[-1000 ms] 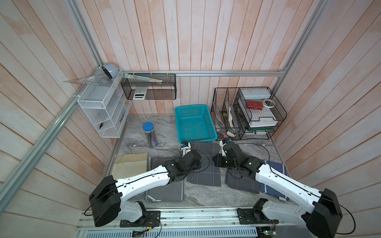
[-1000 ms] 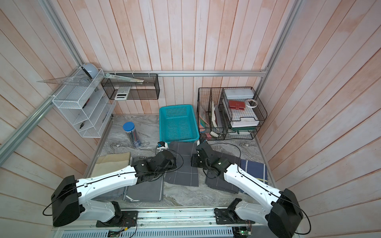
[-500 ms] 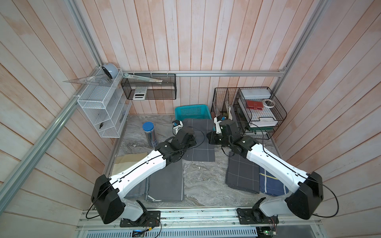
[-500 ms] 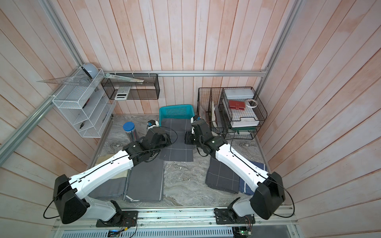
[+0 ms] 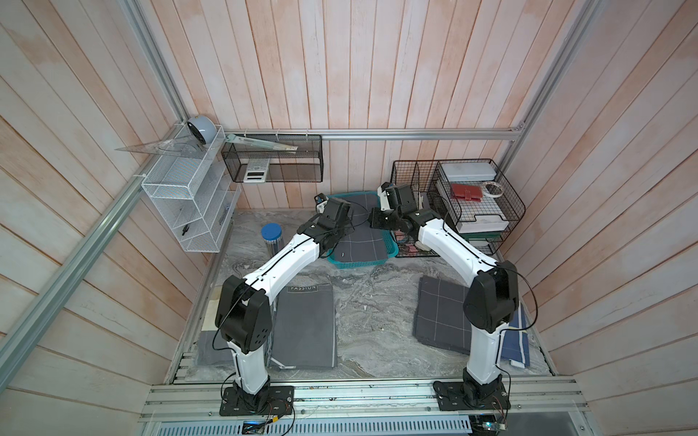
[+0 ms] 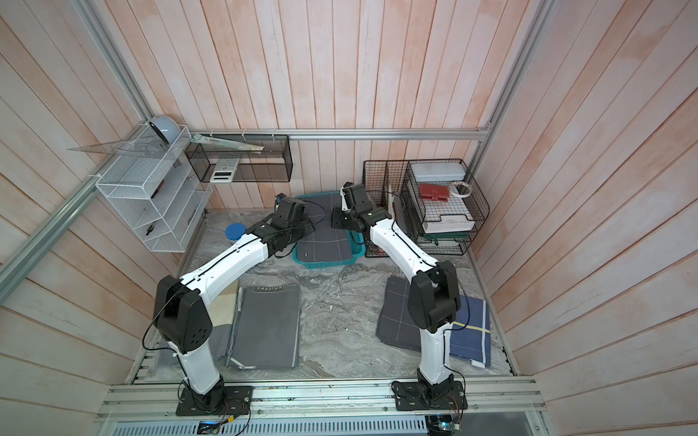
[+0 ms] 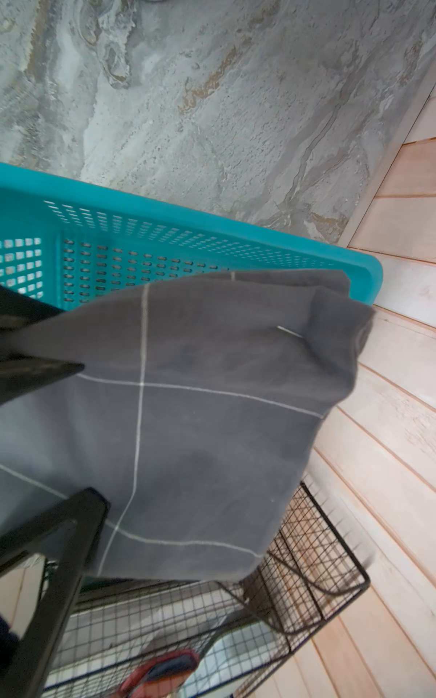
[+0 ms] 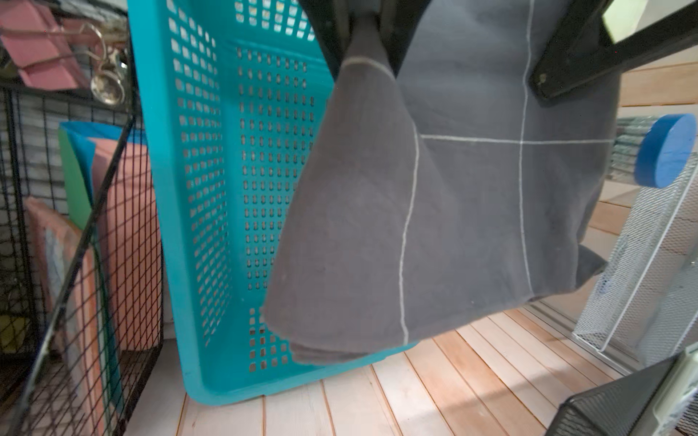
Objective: Put the folded pillowcase in the basket
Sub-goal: Place the pillowcase in the basket.
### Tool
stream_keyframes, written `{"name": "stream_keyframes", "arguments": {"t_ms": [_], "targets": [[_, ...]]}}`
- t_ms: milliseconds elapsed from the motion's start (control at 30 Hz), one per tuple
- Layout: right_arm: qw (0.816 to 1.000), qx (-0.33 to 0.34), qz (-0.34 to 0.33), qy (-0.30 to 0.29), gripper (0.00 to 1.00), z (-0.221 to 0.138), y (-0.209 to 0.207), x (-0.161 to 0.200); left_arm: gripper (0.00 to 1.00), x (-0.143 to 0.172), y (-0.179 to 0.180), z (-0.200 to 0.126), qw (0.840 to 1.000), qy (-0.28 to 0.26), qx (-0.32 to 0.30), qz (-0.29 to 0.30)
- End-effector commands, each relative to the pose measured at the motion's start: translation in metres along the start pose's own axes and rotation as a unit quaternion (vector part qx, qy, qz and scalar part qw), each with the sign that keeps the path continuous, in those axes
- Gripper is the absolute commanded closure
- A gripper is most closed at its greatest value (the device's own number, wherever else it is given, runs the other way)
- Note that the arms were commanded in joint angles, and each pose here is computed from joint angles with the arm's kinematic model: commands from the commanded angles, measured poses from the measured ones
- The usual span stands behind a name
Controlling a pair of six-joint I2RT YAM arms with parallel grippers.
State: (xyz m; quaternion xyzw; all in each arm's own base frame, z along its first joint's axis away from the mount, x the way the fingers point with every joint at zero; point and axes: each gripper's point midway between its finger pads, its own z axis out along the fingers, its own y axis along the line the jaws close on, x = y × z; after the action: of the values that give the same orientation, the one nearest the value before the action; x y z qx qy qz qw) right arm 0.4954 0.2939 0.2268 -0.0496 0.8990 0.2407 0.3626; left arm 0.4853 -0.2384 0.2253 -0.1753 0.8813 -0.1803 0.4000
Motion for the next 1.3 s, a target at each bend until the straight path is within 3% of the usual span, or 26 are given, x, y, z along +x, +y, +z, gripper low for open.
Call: {"name": "stream_keyframes", "arguments": {"t_ms": [0,567,967,1100,1200,1267], "targets": [[0.999,0.044,-0.007,-0.003,1.0,0.015,-0.032,-0.016,1.0,-0.008,0.024,0.02,0.999,0.007,-0.048,0.006],[0.996,0.075,-0.033,0.044,1.0,0.115,-0.068,-0.003,1.0,0.01,0.053,0.119,0.992,0.05,-0.112,0.021],[0.994,0.087,-0.03,0.056,0.98,0.14,-0.086,0.011,0.92,0.03,0.067,0.145,0.987,0.075,-0.142,0.022],[0.993,0.09,-0.029,0.068,0.89,0.152,-0.093,0.023,0.8,0.033,0.071,0.145,0.986,0.076,-0.149,0.02],[0.993,0.092,-0.029,0.069,0.77,0.153,-0.094,0.024,0.73,0.031,0.073,0.141,0.985,0.074,-0.156,0.019],[0.993,0.092,-0.03,0.067,0.68,0.151,-0.093,0.021,0.63,0.028,0.072,0.137,0.985,0.069,-0.16,0.021]]}}
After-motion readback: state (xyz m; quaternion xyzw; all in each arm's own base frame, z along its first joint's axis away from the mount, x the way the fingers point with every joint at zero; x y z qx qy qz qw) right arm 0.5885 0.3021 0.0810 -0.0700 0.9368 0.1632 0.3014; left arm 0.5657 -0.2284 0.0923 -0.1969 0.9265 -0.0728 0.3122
